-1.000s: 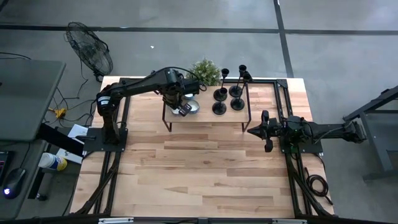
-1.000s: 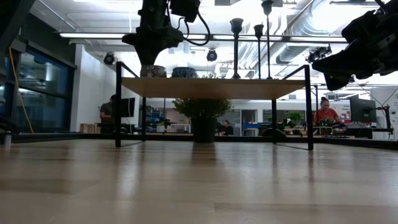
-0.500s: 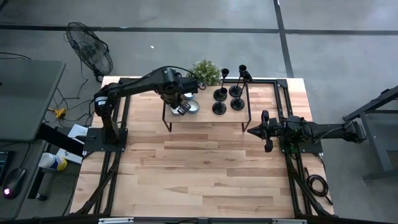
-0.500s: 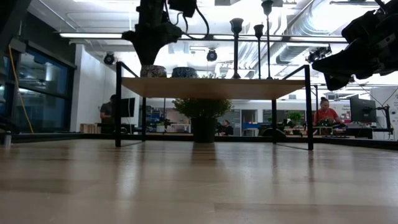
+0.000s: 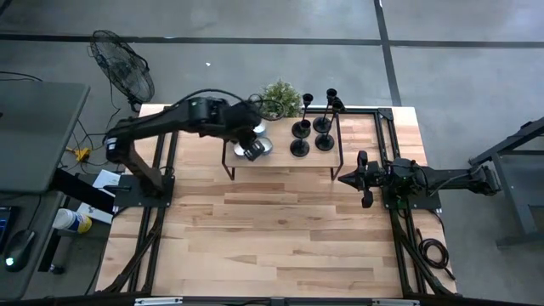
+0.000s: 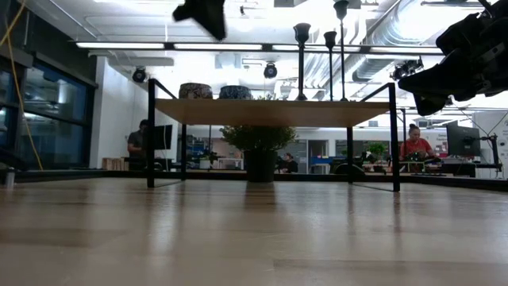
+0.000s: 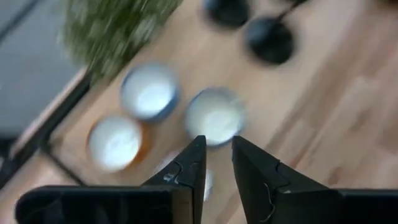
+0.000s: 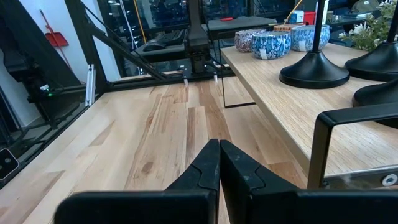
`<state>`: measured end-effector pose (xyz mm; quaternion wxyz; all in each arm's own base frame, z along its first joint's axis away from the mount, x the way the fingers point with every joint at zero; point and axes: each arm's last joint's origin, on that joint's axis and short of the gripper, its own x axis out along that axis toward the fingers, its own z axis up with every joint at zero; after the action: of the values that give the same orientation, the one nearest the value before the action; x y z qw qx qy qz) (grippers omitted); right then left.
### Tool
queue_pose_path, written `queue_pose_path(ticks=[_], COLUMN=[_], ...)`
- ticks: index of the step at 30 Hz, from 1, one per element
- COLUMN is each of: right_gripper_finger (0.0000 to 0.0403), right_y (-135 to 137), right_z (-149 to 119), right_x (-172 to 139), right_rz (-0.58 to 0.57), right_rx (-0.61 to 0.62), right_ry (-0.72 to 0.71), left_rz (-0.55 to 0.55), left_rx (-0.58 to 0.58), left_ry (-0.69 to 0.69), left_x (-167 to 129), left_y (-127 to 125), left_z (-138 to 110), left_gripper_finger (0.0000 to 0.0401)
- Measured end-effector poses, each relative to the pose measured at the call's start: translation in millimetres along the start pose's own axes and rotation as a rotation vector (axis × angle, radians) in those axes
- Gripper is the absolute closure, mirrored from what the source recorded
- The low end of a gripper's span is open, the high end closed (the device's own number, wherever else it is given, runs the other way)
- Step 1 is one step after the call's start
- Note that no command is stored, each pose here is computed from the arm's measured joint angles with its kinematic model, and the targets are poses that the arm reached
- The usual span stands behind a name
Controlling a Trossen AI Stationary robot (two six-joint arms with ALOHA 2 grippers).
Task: Pick & Place candle stick holders
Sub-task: Return to Home Position
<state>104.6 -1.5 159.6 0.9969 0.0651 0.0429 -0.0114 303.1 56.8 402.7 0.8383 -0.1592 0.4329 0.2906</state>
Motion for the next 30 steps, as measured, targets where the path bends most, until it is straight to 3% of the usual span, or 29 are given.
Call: queue_pose_path(ticks=[3,7,12,17,26,30], right_gripper_finger=[0.0402,0.0402,0.0402,0.0402,0.0402,0.0402], right_y=[0.0,0.0,0.0,0.0,-0.1,-0.1], right_z=[0.1,0.0,0.0,0.0,-0.6,-1.2], right_x=[0.0,0.0,0.0,0.0,0.5,1.0], right_rz=[0.0,0.0,0.0,0.0,-0.002,-0.002], right_rx=[0.0,0.0,0.0,0.0,0.0,0.0], right_ry=[0.0,0.0,0.0,0.0,0.007,0.015], left_rz=[-0.064,-0.163,-0.34,-0.407,-0.471,-0.495], left_rx=[0.098,0.224,0.289,0.311,0.372,0.372], left_ry=[-0.105,-0.134,-0.166,-0.333,-0.489,-0.632], left_x=[-15.0,-19.4,-0.4,9.5,5.4,1.7], left_y=[-10.7,-21.3,-31.9,-29.6,5.2,26.8], left_z=[1.0,0.2,-3.6,-15.8,-77.2,-114.3], left_gripper_finger=[0.0327,0.0327,0.0327,0.0327,0.0327,0.0327])
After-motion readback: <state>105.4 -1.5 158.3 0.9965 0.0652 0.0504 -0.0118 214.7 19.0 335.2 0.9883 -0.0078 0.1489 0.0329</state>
